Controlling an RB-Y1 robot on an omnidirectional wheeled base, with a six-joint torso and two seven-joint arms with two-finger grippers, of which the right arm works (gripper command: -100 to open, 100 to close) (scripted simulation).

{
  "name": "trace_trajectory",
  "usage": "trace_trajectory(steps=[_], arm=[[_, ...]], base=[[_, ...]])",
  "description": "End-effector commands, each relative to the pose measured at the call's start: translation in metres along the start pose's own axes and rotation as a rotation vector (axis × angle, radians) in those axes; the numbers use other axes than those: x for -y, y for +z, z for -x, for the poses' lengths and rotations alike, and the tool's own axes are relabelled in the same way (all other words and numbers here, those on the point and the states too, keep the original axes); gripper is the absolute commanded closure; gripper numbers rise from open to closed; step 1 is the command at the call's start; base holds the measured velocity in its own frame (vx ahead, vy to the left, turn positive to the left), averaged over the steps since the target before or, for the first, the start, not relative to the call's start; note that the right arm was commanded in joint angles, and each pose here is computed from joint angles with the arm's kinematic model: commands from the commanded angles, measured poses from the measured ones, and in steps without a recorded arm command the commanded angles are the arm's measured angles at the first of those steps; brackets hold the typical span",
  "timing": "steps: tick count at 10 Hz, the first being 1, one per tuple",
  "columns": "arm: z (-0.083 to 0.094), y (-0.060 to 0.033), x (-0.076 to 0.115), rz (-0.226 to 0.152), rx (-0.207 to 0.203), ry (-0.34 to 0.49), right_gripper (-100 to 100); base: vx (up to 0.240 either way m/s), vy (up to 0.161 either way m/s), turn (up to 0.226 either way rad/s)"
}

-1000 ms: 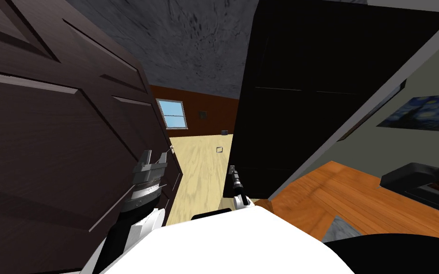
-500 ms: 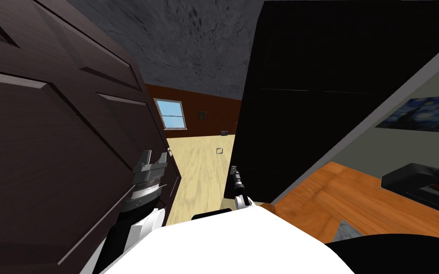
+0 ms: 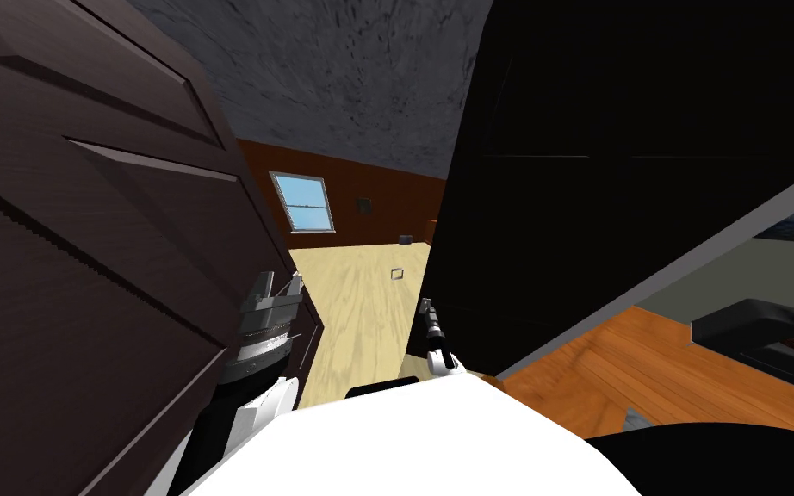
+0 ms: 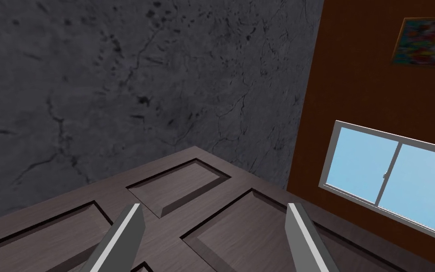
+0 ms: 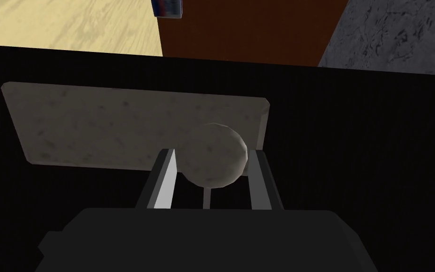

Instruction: Push the door open

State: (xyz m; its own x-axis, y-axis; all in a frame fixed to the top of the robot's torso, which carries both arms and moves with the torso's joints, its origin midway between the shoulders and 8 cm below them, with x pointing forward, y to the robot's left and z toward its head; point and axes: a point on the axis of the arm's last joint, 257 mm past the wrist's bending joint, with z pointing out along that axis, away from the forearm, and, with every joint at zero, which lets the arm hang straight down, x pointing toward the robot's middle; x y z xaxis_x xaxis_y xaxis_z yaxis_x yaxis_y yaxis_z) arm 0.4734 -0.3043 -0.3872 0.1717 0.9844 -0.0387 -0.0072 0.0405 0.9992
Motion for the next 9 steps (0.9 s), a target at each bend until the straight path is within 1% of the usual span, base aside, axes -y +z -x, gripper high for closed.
trace_trajectory(steps=[1,3,4,7,9], arm=[[0.023,-0.0023,0.003,-0.003,0.043,-0.009,100],[0.034,-0.0018,0.003,-0.004,0.066,-0.01,100],[0.026,-0.0043,0.005,-0.01,0.056,0.001,-100],[0.023,-0.0037,0.005,-0.011,0.059,0.012,-100],[0.017,-0.0033,0.005,-0.014,0.062,0.029,-100]], base=[[0.12,0.023,-0.084],[0.167,0.036,-0.093],[-0.039,0.098,-0.059],[-0.183,0.092,-0.033],[-0.205,0.14,-0.063]])
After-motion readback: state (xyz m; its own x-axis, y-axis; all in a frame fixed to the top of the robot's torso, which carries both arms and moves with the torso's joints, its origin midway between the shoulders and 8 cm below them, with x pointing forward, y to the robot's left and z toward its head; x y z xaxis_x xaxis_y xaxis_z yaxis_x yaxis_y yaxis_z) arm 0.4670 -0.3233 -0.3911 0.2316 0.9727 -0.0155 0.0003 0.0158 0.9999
